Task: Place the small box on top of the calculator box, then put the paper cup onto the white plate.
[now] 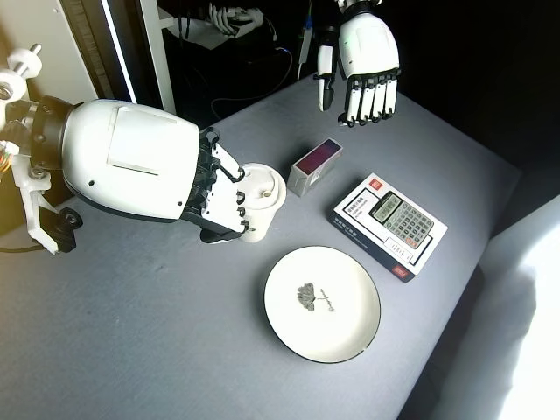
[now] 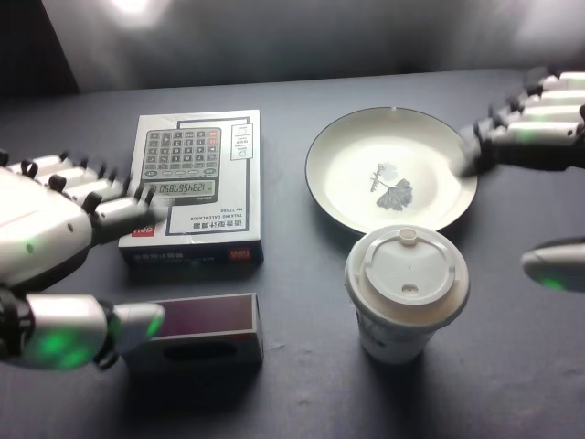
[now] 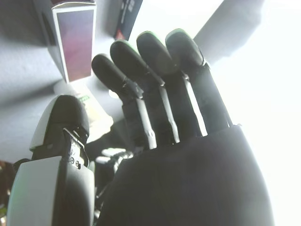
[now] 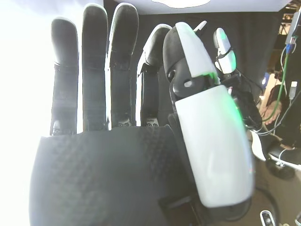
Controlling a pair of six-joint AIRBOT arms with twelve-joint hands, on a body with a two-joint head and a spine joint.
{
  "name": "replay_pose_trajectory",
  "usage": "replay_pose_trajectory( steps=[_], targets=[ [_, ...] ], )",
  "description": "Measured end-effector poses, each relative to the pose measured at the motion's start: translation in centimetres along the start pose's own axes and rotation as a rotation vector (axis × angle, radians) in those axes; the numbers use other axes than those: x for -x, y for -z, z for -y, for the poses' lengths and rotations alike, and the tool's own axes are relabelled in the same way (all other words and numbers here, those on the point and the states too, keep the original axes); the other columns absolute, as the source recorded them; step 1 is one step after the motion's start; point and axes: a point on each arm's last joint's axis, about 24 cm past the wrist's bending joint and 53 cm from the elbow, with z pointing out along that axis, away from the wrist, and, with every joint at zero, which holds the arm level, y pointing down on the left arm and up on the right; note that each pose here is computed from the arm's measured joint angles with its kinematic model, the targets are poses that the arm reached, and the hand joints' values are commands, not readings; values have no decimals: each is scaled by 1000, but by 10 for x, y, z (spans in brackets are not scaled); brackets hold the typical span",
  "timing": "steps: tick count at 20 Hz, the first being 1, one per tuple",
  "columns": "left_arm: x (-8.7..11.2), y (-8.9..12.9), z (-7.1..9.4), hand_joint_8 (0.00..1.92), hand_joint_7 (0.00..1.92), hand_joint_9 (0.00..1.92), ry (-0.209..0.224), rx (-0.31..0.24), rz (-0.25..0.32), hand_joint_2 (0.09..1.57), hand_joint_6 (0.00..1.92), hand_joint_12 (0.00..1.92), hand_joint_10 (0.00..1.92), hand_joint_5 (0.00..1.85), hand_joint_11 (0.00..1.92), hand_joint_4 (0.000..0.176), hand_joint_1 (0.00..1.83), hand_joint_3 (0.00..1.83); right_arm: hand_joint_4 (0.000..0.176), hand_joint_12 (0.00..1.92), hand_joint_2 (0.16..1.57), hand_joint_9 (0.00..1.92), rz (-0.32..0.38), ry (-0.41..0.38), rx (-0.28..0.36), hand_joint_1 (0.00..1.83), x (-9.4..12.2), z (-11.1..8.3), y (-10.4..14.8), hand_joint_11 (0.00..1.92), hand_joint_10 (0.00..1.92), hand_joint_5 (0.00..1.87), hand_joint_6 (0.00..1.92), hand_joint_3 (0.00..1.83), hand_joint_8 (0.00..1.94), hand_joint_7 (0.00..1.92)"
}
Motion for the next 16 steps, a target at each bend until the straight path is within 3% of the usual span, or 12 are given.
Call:
replay_pose_trajectory(
  steps=[2,9,10,14,16],
  targets=[
    [1,0,0,2,76,39,0,1,5,1265,2,48,4,96,27,0,0,7,0,400,1236,124,0,1,0,215,0,0,0,0,8,123,7,3,6,124],
    [3,-1,1,6,88,51,9,1,12,1256,5,67,5,105,21,0,42,0,0,357,1260,110,-2,4,-3,223,-1,1,0,0,3,116,1,2,4,118],
    [3,-1,1,0,132,102,10,1,13,1163,0,293,2,131,0,0,246,2,0,358,1259,107,-2,4,-3,252,-1,1,0,0,1,128,4,1,2,119],
    [4,-4,2,1,47,52,17,24,19,1054,1,249,3,59,0,0,648,0,0,349,1267,92,-2,5,1,302,-1,0,0,0,2,121,2,1,1,101],
    [0,-8,4,0,14,42,9,24,18,995,0,193,1,42,0,0,951,0,0,337,1270,98,-7,0,9,324,-3,-3,-3,0,2,118,3,1,1,105]
  ],
)
